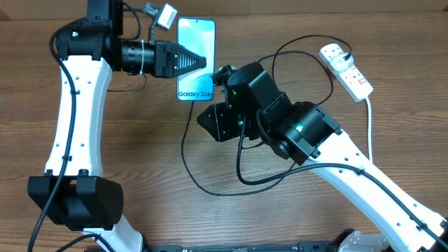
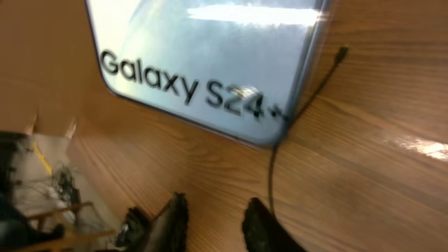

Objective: Plug charger to phone and switch on socket

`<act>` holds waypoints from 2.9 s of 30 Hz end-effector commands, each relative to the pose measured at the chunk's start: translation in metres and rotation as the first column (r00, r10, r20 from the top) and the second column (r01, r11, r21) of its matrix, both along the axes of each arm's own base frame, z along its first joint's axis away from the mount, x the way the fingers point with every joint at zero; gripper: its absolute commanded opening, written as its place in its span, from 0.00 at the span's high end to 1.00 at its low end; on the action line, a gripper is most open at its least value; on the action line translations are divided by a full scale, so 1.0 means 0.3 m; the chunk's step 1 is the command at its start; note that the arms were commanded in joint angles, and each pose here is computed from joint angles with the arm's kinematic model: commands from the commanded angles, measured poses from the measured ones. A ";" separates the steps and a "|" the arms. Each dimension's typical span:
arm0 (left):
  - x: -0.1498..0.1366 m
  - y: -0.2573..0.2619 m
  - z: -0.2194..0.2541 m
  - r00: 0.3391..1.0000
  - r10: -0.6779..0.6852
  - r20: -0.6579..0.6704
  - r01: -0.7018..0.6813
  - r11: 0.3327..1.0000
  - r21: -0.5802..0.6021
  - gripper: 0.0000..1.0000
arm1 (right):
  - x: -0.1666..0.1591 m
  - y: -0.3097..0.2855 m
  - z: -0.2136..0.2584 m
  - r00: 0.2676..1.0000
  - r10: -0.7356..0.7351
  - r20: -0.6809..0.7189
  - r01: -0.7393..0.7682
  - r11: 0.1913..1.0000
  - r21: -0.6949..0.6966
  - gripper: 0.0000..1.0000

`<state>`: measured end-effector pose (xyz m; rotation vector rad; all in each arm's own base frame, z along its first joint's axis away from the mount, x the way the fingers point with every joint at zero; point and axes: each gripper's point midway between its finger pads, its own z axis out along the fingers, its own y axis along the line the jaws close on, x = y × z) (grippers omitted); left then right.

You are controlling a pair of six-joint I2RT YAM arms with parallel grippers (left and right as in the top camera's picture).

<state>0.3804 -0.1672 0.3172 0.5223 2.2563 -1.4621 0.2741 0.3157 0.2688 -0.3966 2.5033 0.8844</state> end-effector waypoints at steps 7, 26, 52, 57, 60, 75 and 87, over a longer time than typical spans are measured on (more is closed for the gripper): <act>0.095 0.346 -0.289 0.811 0.581 -0.068 -0.404 0.641 0.653 0.96 | 0.065 -0.090 0.032 0.975 -0.222 0.024 0.222 0.974 -0.031 0.43; 0.056 0.493 -0.333 0.662 0.750 0.002 -0.452 0.397 0.799 0.96 | 0.263 -0.008 -0.038 0.952 -0.278 -0.130 0.247 0.946 -0.210 0.33; 0.018 0.566 -0.344 0.563 0.825 0.048 -0.453 0.259 0.853 0.96 | 0.532 0.124 -0.707 0.854 -0.492 -0.168 0.403 0.830 -0.385 0.46; 0.021 0.566 -0.344 0.563 0.825 0.051 -0.456 0.259 0.851 0.96 | 0.507 0.163 -0.767 0.865 -0.482 -0.138 0.392 0.821 -0.414 0.46; 0.020 0.566 -0.344 0.563 0.825 0.050 -0.456 0.259 0.852 0.96 | 0.495 0.164 -0.795 0.861 -0.500 -0.096 0.412 0.794 -0.447 0.46; 0.021 0.566 -0.344 0.563 0.825 0.051 -0.456 0.259 0.851 0.96 | 0.428 0.142 -0.916 0.844 -0.526 -0.102 0.395 0.739 -0.546 0.49; 0.021 0.566 -0.344 0.563 0.825 0.051 -0.456 0.259 0.851 0.96 | 0.340 0.025 -0.956 0.754 -0.641 -0.144 0.403 0.625 -0.669 0.49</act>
